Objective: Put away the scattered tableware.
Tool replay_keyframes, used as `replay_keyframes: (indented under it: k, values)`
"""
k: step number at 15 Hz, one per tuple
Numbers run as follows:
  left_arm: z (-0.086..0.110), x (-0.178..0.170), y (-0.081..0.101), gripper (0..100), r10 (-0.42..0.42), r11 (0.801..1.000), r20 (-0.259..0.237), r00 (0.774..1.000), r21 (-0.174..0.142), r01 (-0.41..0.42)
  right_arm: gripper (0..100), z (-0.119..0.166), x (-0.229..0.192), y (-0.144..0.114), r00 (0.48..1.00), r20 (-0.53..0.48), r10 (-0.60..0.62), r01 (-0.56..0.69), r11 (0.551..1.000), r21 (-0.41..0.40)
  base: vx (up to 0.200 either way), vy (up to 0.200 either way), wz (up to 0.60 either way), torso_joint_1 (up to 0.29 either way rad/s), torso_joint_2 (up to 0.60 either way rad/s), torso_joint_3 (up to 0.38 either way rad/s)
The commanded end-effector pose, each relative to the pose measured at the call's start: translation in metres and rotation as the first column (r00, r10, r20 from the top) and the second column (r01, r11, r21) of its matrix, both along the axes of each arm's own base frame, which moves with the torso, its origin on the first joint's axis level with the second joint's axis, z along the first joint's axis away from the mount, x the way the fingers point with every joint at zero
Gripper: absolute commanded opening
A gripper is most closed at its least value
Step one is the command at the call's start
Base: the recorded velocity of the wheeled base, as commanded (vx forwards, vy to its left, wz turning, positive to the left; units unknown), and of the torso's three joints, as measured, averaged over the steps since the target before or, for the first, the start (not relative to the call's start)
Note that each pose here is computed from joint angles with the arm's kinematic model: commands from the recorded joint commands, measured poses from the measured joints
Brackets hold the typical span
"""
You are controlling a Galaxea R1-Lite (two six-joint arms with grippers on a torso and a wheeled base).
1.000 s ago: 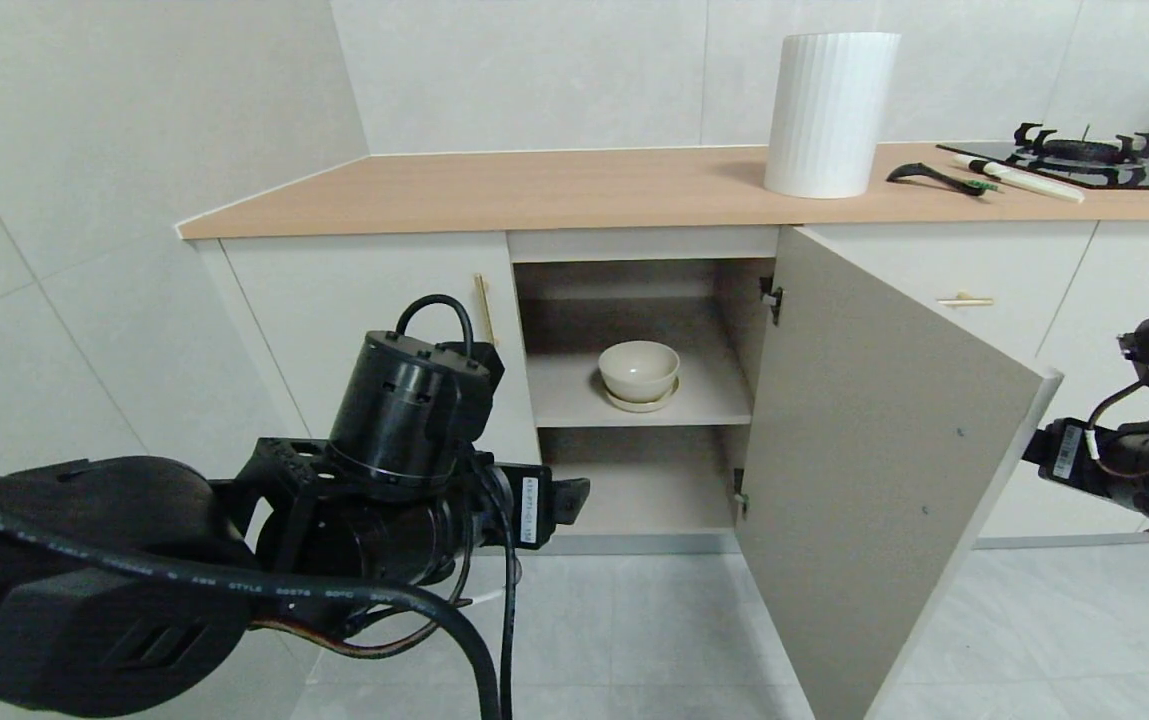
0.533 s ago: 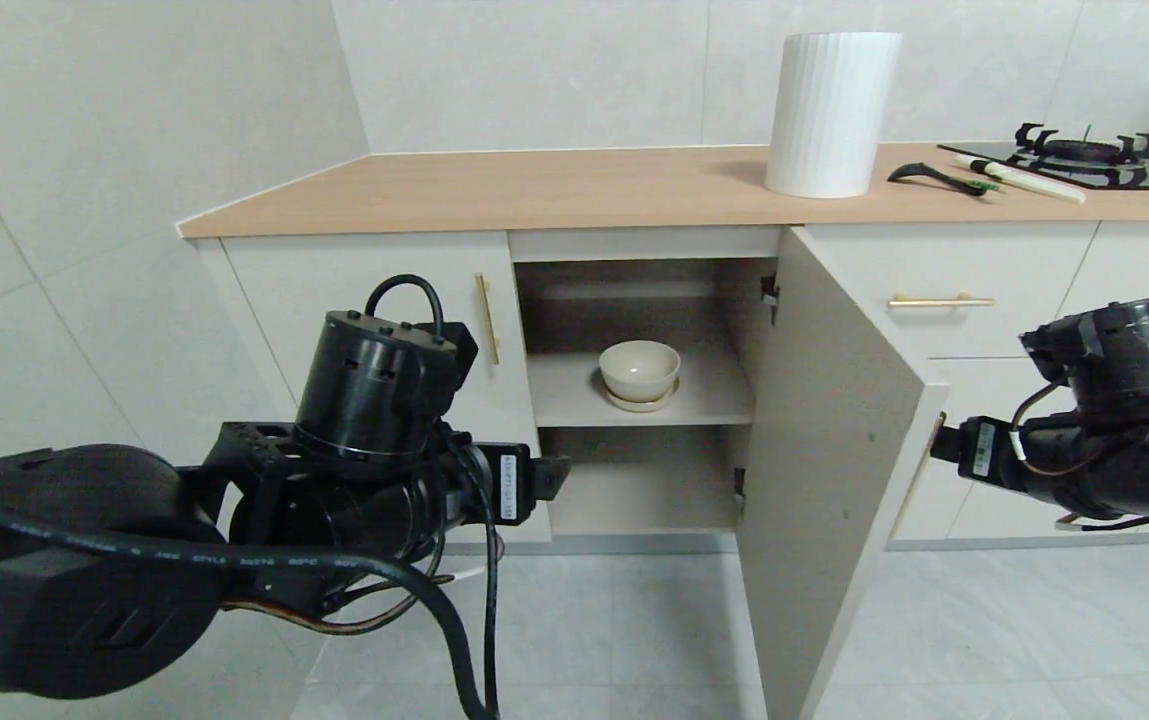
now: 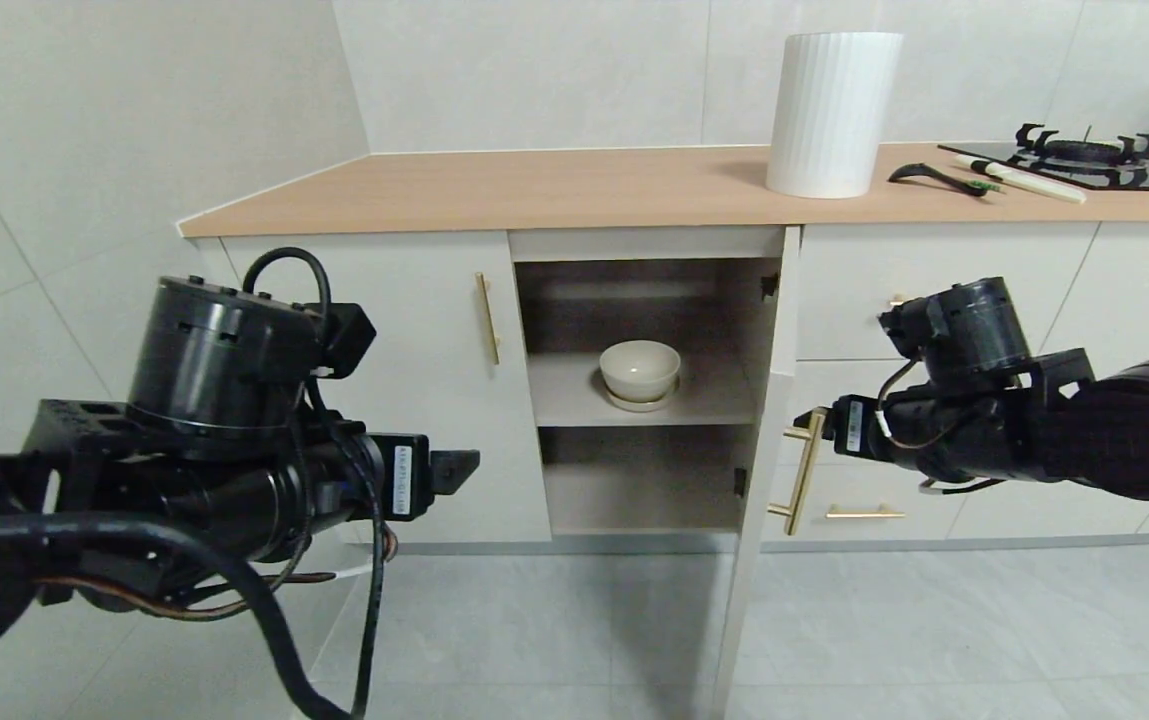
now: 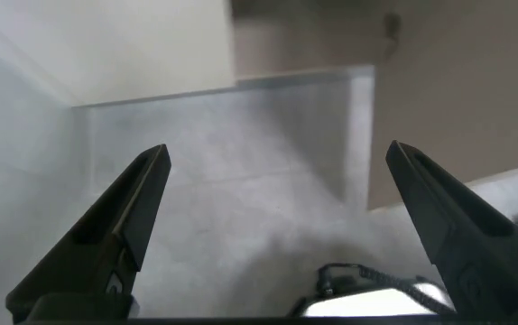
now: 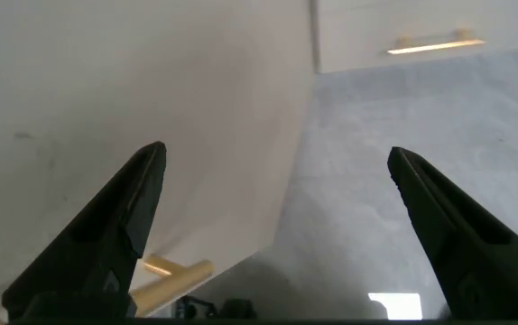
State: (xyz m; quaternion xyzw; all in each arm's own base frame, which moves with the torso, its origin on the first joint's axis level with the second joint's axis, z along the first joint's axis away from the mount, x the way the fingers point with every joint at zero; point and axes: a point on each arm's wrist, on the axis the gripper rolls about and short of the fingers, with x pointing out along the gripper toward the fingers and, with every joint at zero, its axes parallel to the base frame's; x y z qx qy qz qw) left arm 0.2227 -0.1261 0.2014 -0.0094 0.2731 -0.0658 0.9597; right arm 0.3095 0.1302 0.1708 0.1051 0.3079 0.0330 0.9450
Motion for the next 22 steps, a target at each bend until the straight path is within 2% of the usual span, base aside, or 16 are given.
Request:
replay_keyframes:
  k: [1, 3, 6, 8, 12, 16, 19, 22]
  values:
    - [0.015, -0.013, 0.014, 100, 0.021, 0.999, 0.047, 0.999, -0.031, -0.02, 100, -0.01, 0.02, 0.017, 0.999, -0.01, 0.032, -0.032, 0.999, -0.001, 0.0, 0.0, 0.0, 0.0, 0.0, 0.0]
    - [0.01, -0.02, 0.019, 100, 0.021, 1.0, 0.031, 0.999, -0.017, -0.021, 100, -0.011, 0.043, 0.034, 0.998, -0.004, 0.061, -0.061, 0.998, 0.009, 0.0, 0.0, 0.0, 0.0, 0.0, 0.0]
    - [0.009, -0.021, 0.019, 100, 0.012, 1.0, 0.03, 0.999, -0.003, -0.012, 100, -0.02, 0.053, 0.039, 0.998, -0.024, 0.062, -0.062, 0.998, 0.005, 0.0, 0.0, 0.0, 0.0, 0.0, 0.0]
    - [0.006, -0.021, 0.019, 100, -0.002, 1.0, 0.021, 1.0, 0.019, 0.002, 100, -0.028, 0.055, 0.041, 0.997, -0.04, 0.061, -0.061, 0.998, 0.002, 0.0, 0.0, 0.0, 0.0, 0.0, 0.0]
    - [0.01, -0.023, 0.02, 100, 0.002, 1.0, 0.037, 0.999, 0.012, -0.003, 100, -0.038, 0.054, 0.052, 0.995, -0.058, 0.075, -0.075, 0.997, 0.003, 0.0, 0.0, 0.0, 0.0, 0.0, 0.0]
    - [0.012, -0.023, 0.02, 100, 0.004, 1.0, 0.043, 0.999, 0.011, -0.005, 100, -0.039, 0.058, 0.054, 0.997, -0.043, 0.071, -0.07, 0.997, 0.022, 0.2, 0.0, 0.0, -0.002, 0.01, 0.002]
    - [0.02, -0.023, 0.026, 100, 0.029, 1.0, 0.072, 0.997, -0.005, -0.029, 100, -0.044, 0.063, 0.059, 0.997, -0.049, 0.058, -0.056, 0.997, 0.044, 0.2, 0.0, 0.0, 0.004, 0.0, 0.001]
    - [0.031, -0.03, 0.032, 100, 0.039, 0.999, 0.113, 0.993, -0.029, -0.036, 100, -0.05, 0.076, 0.066, 1.0, -0.011, 0.017, -0.016, 0.992, 0.127, 0.067, 0.0, 0.0, 0.001, 0.0, 0.001]
